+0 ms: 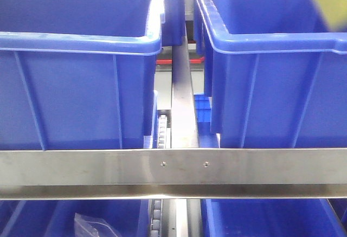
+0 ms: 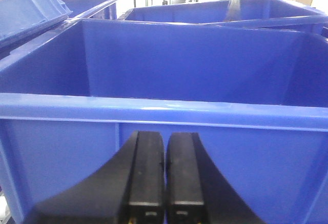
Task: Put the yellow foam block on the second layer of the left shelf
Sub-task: 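Open the right gripper to drop the block into the blue bin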
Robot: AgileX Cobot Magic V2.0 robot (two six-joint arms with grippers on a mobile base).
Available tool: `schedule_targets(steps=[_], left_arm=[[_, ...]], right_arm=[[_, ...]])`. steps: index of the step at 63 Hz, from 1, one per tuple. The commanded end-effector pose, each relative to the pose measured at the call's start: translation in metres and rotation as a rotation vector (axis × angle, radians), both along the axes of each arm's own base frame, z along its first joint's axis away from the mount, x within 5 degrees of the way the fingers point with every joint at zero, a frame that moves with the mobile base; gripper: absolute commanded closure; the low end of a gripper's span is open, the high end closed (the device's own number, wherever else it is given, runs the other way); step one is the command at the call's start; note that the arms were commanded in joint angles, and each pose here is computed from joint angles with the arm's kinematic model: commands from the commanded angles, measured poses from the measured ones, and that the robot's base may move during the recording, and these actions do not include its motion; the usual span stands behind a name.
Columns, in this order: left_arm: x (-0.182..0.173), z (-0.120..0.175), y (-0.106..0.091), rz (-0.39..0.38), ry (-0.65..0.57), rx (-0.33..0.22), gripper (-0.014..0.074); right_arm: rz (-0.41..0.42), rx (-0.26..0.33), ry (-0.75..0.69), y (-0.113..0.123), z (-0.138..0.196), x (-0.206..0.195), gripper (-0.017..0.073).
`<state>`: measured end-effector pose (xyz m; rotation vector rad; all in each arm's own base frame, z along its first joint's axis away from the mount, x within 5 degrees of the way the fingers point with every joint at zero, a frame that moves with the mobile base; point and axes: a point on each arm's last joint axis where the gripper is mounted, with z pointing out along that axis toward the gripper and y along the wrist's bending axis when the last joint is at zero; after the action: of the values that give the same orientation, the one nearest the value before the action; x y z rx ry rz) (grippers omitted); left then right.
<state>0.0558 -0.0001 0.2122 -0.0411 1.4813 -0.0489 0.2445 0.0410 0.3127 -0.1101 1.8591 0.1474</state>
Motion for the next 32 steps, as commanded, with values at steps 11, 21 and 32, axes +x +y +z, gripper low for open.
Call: schedule_targets(steps=[11,21,32], left_arm=[[-0.001,0.0,0.0,-0.001,-0.076,-0.009,0.047],[-0.001,0.0,0.0,-0.001,-0.076,-0.009,0.047],[-0.001,0.0,0.0,-0.001,-0.076,-0.009,0.047]], right_arm=[[-0.007,0.031,-0.127,-0.001,0.024,0.0,-0.0062],[-0.007,0.031,-0.131,-0.002,0.028,-0.005,-0.0007],[-0.019,0.035,-0.156,-0.006,0.037,-0.015,0.0304]])
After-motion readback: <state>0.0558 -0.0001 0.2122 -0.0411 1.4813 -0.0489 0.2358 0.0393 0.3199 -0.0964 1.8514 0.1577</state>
